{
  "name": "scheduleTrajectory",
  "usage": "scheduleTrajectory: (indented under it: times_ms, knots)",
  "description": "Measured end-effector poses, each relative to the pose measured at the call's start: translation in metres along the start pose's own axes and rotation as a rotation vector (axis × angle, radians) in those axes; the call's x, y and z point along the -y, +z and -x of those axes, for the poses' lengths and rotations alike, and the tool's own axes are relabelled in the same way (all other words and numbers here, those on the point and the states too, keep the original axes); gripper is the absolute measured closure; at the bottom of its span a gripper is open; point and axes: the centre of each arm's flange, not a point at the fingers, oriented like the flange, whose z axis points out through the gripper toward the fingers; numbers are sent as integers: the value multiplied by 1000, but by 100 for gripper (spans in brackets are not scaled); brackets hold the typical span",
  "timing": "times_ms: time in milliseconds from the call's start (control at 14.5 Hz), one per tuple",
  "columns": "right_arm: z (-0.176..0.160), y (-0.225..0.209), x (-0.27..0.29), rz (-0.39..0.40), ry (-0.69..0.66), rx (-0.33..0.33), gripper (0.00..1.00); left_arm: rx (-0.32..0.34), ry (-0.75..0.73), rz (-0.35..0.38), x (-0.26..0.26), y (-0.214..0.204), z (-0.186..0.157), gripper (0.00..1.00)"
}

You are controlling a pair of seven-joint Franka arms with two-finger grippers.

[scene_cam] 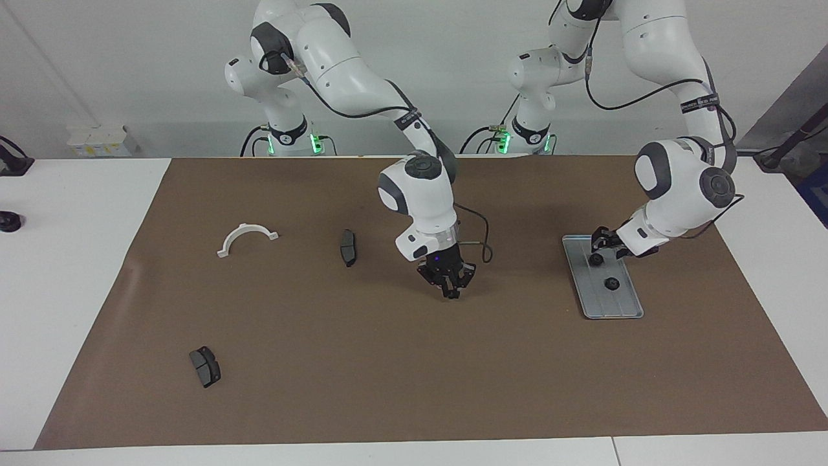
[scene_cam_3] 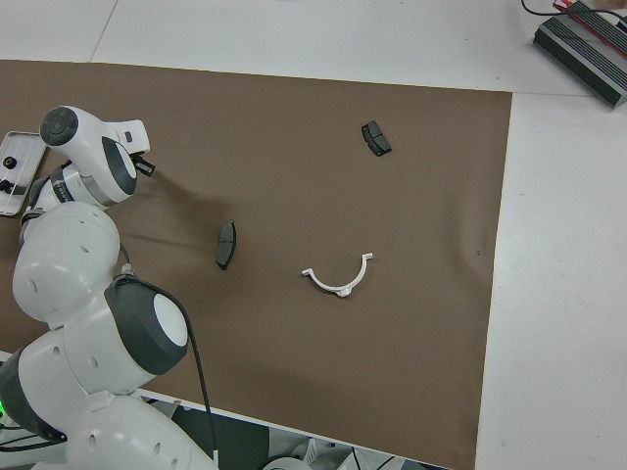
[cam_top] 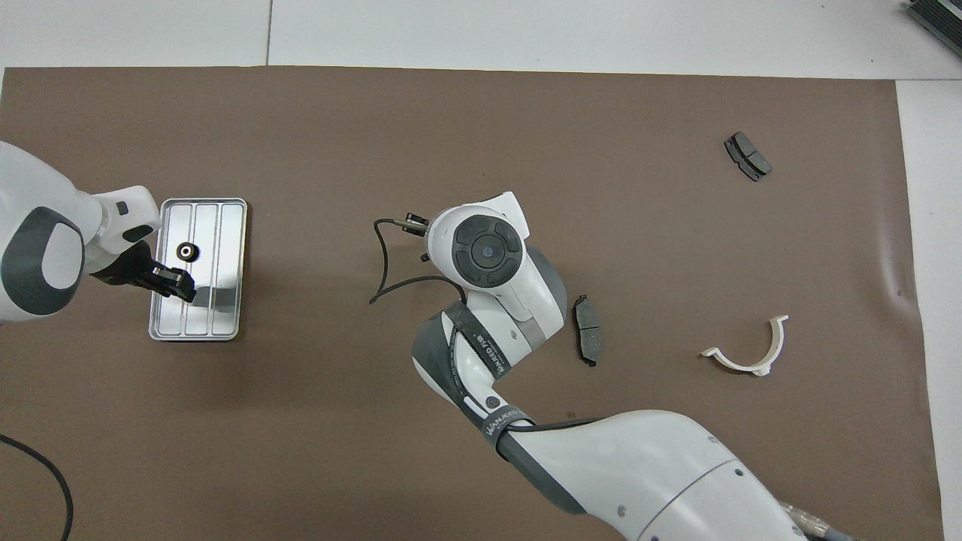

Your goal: Pick bearing gear from pile to tray

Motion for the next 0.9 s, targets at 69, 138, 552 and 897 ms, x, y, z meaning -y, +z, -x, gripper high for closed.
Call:
scheduleTrajectory:
  times_ms: [69,138,552,897]
  knots:
    - [0,-2,2,-4,-1,-3,69,-16,3,-7,-1,-5,-2,7]
    - [-3,-4,3,-6,0,-8,60,-34,1,-13,-5,-13,-6,0]
    - [-87,-76,-33,47,25,-133,0,-181,-178,-45,-130,-38,-57,0]
    - [-189,-191,-139,177,-91,-114,0,-279,-268,-7,-259,-34,-89,0]
